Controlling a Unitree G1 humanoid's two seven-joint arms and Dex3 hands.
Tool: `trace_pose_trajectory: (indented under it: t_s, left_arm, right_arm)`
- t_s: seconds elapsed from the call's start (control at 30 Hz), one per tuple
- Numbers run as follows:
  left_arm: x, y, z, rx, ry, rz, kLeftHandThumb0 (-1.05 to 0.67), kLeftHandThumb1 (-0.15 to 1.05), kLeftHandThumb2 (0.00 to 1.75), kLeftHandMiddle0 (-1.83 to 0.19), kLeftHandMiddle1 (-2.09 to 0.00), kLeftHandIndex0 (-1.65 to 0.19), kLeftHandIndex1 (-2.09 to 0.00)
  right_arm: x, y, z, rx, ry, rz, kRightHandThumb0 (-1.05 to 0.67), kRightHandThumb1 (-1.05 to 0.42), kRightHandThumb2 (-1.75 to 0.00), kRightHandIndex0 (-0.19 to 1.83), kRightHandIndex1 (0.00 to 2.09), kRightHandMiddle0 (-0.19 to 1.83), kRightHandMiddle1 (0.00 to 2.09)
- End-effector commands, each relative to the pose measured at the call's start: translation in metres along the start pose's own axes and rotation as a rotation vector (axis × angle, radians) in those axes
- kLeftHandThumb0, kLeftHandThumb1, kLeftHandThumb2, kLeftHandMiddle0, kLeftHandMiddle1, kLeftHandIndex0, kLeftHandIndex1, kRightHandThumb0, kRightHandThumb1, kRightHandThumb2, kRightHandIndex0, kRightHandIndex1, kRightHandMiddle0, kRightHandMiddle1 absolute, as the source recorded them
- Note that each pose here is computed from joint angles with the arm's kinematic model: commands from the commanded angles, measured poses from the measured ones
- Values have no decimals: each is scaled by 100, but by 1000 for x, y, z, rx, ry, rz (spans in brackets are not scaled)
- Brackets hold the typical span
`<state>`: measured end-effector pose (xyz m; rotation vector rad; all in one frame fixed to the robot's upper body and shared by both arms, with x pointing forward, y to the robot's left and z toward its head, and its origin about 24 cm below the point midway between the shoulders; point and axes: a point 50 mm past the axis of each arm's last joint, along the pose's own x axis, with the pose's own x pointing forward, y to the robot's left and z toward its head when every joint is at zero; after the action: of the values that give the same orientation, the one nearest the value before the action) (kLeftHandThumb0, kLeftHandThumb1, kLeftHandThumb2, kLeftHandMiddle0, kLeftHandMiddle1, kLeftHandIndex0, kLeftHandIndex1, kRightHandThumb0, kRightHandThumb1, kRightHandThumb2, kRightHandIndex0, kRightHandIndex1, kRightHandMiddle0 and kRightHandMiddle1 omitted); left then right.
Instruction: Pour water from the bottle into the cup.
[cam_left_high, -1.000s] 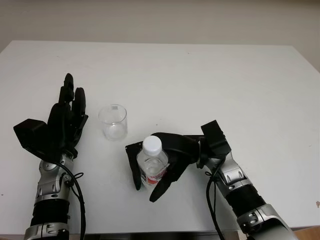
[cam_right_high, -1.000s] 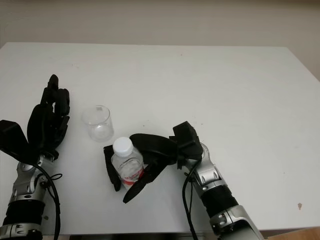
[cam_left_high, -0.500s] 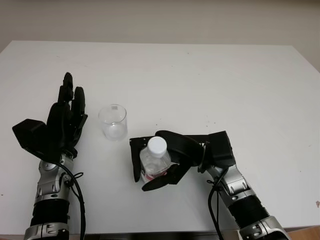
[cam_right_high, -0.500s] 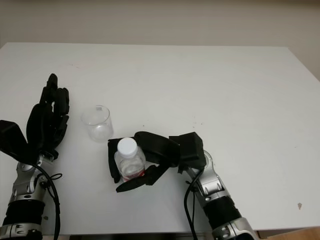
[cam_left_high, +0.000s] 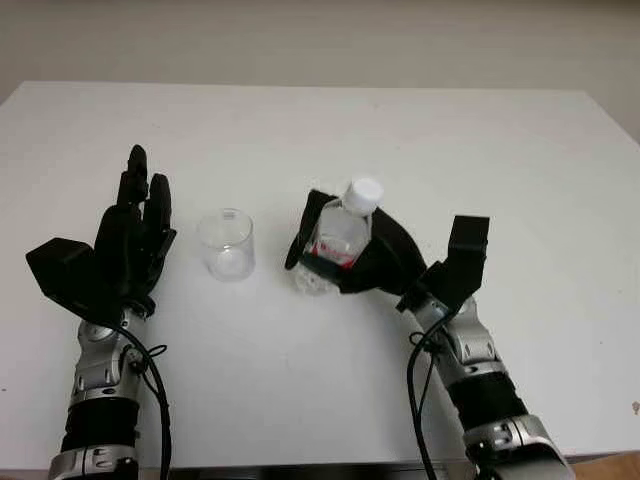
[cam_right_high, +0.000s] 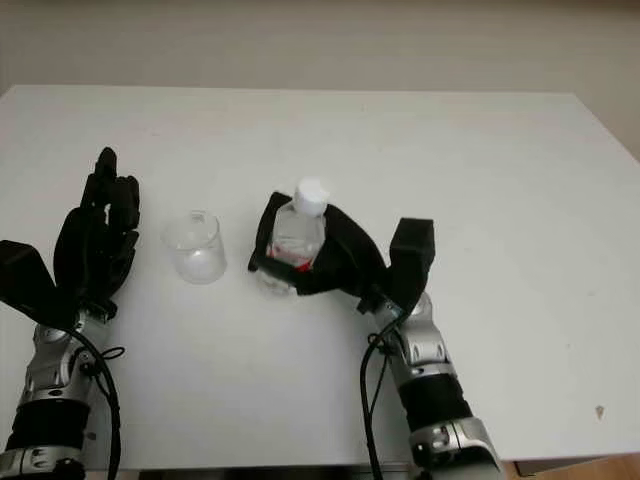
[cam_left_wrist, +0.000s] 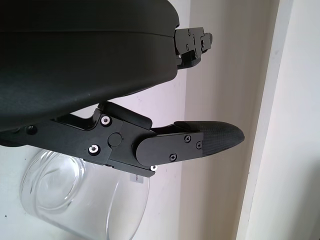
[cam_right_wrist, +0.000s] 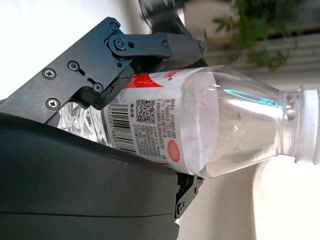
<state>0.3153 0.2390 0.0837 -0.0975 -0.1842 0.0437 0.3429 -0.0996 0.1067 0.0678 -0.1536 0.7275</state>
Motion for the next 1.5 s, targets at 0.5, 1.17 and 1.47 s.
trace_pose_trajectory:
  t_s: [0.5,1.17,1.47]
  left_arm:
    - [1,-5,0,-4,-3,0,-69,105,51,14,-5,13,-5]
    - [-2,-6,-4,-7,-6,6,-70,105,50,14,-5,13,-5]
    - [-3,-7,-5,-14,-4,13,-71,105,49,13,-6,13,-6]
  right_arm:
    - [42,-39,34,-349,48,-329,-12,-71,-86,177,209,167,209]
    - [88,-13,57,-1134,68,-410,-19,-80,-54,150,209,107,209]
    - [97,-2,58,-1246,71,-393,-19,-82,-51,133,209,82,209]
